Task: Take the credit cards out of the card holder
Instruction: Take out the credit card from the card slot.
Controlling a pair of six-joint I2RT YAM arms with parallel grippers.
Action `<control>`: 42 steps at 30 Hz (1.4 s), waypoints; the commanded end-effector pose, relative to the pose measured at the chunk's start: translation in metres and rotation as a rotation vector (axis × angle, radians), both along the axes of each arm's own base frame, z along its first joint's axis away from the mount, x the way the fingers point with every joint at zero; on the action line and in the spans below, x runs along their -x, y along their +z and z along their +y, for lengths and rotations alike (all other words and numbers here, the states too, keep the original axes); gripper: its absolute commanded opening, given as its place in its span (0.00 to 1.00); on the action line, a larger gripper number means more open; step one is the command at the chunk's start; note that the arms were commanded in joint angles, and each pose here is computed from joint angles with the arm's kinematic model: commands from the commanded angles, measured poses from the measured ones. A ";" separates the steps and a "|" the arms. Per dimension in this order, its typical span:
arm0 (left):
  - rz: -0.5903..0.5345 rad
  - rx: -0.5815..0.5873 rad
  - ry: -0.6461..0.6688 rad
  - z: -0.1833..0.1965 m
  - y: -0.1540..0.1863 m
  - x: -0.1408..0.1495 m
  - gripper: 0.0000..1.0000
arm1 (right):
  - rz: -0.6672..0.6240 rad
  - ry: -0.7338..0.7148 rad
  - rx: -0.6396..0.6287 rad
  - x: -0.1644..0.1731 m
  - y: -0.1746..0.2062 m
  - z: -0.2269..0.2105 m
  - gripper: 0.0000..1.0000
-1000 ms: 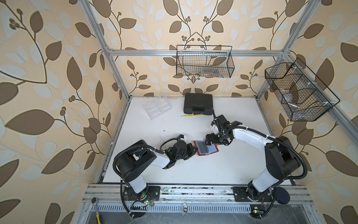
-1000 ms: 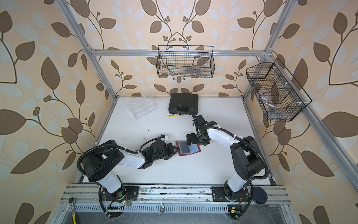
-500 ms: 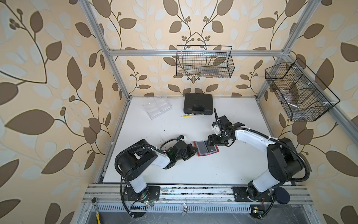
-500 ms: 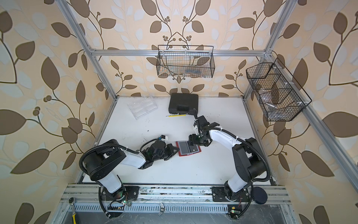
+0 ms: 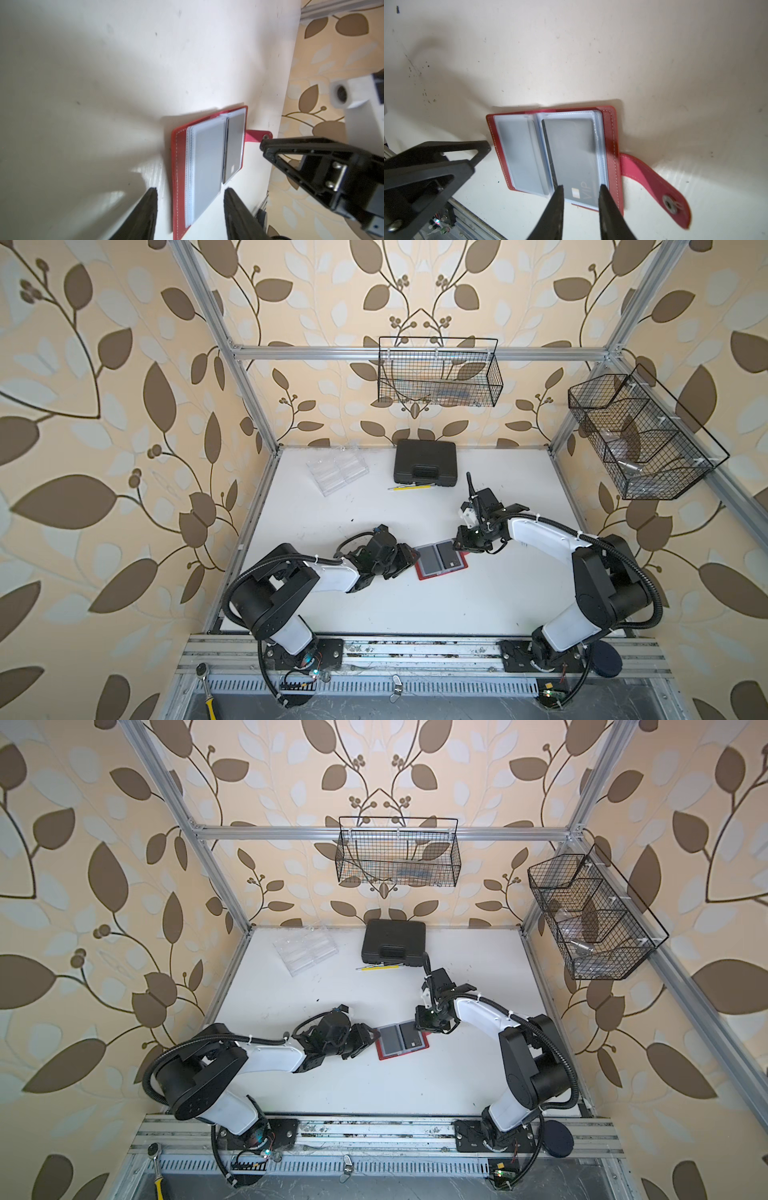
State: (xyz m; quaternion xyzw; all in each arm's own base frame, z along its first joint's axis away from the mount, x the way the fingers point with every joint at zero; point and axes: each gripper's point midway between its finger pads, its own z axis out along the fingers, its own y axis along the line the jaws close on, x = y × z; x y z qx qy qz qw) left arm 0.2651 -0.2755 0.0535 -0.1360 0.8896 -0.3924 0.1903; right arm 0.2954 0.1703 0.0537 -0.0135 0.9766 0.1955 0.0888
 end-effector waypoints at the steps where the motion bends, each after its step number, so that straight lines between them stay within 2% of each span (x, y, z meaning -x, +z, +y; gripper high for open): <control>1: -0.031 -0.098 -0.011 0.014 0.029 -0.004 0.56 | 0.031 0.004 -0.023 0.004 -0.010 0.004 0.21; 5: -0.070 -0.056 -0.081 -0.015 0.062 -0.009 0.54 | 0.049 -0.005 -0.008 0.006 -0.024 0.001 0.17; 9: -0.059 -0.022 -0.196 -0.068 0.065 -0.006 0.44 | 0.065 -0.011 0.005 0.007 -0.034 -0.003 0.14; 11: -0.034 -0.021 -0.212 -0.082 0.056 -0.005 0.37 | 0.069 -0.014 0.008 0.008 -0.037 -0.005 0.13; 13: -0.014 -0.019 -0.211 -0.088 0.046 -0.005 0.33 | 0.073 -0.017 0.008 0.010 -0.040 -0.006 0.13; 21: 0.051 -0.029 -0.149 -0.082 0.016 -0.003 0.19 | 0.097 -0.032 -0.001 0.021 -0.050 -0.008 0.12; 26: 0.075 -0.001 -0.108 -0.081 -0.001 -0.004 0.16 | 0.114 -0.037 -0.008 0.028 -0.054 -0.008 0.10; 42: 0.029 0.098 -0.075 -0.083 -0.002 -0.008 0.15 | 0.152 -0.039 -0.009 0.038 -0.063 -0.010 0.08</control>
